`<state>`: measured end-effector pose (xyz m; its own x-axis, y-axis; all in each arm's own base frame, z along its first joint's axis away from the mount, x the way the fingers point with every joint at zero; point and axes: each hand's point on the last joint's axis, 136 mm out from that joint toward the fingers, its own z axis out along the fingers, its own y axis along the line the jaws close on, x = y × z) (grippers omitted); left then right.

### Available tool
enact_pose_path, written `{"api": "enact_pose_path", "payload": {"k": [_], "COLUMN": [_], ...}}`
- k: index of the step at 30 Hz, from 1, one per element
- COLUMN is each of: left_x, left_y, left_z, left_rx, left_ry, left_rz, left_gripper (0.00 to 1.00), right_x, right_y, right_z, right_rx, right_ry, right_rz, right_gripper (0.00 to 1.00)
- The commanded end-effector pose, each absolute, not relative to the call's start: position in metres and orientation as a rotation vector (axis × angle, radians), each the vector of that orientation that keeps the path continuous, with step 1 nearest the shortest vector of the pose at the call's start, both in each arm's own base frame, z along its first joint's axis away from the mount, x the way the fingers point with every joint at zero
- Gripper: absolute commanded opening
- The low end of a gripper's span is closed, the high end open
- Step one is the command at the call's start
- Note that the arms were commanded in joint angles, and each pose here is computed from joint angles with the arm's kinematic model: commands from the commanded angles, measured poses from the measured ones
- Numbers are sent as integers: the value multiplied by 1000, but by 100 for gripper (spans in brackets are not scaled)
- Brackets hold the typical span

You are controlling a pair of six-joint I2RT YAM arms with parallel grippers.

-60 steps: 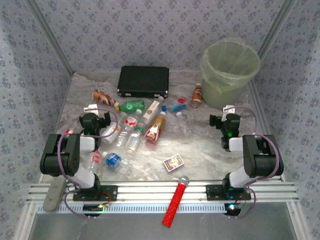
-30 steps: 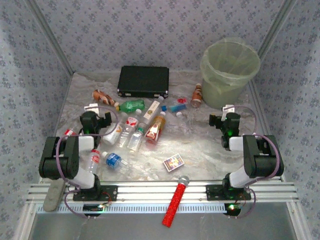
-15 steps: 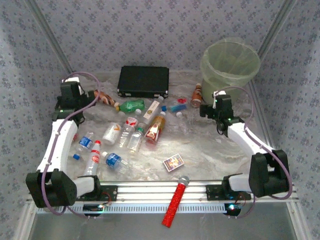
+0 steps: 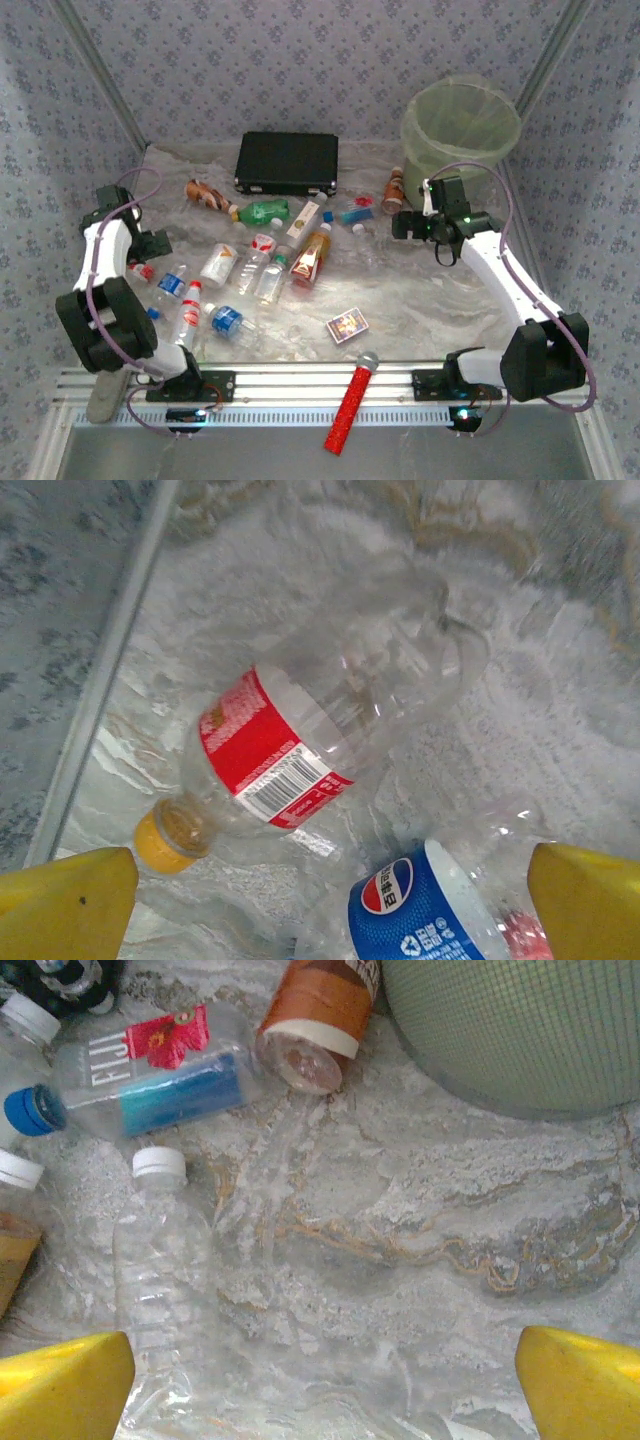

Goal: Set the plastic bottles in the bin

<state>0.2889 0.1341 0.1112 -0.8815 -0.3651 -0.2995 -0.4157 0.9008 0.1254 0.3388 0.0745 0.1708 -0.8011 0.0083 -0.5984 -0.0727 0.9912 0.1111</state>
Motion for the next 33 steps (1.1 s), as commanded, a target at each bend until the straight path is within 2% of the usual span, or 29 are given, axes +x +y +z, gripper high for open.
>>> {"api": "enact_pose_path", "payload": {"k": [1, 9, 17, 23, 31, 33], "left_x": [291, 306, 318, 320, 326, 325], "left_y": [138, 164, 167, 161, 158, 156], "left_z": [106, 86, 56, 45, 41, 36], "left_rx": [-508, -477, -463, -479, -531, -536], "left_ry": [2862, 2919, 2982, 3002, 3003, 3018], "left_rz": [291, 354, 326, 261, 207, 190], "left_gripper": [100, 100, 99, 92, 75, 75], "right_x": [331, 326, 324, 324, 330, 330], "right_y": [73, 61, 53, 53, 50, 51], "right_z": [179, 183, 190, 188, 202, 204], "right_rx": [-23, -3, 26, 41, 36, 38], "right_ry": [2514, 2515, 2497, 2501, 2474, 2470], "right_rz": [199, 177, 176, 187, 187, 194], "right_gripper": [100, 100, 100, 100, 100, 100]}}
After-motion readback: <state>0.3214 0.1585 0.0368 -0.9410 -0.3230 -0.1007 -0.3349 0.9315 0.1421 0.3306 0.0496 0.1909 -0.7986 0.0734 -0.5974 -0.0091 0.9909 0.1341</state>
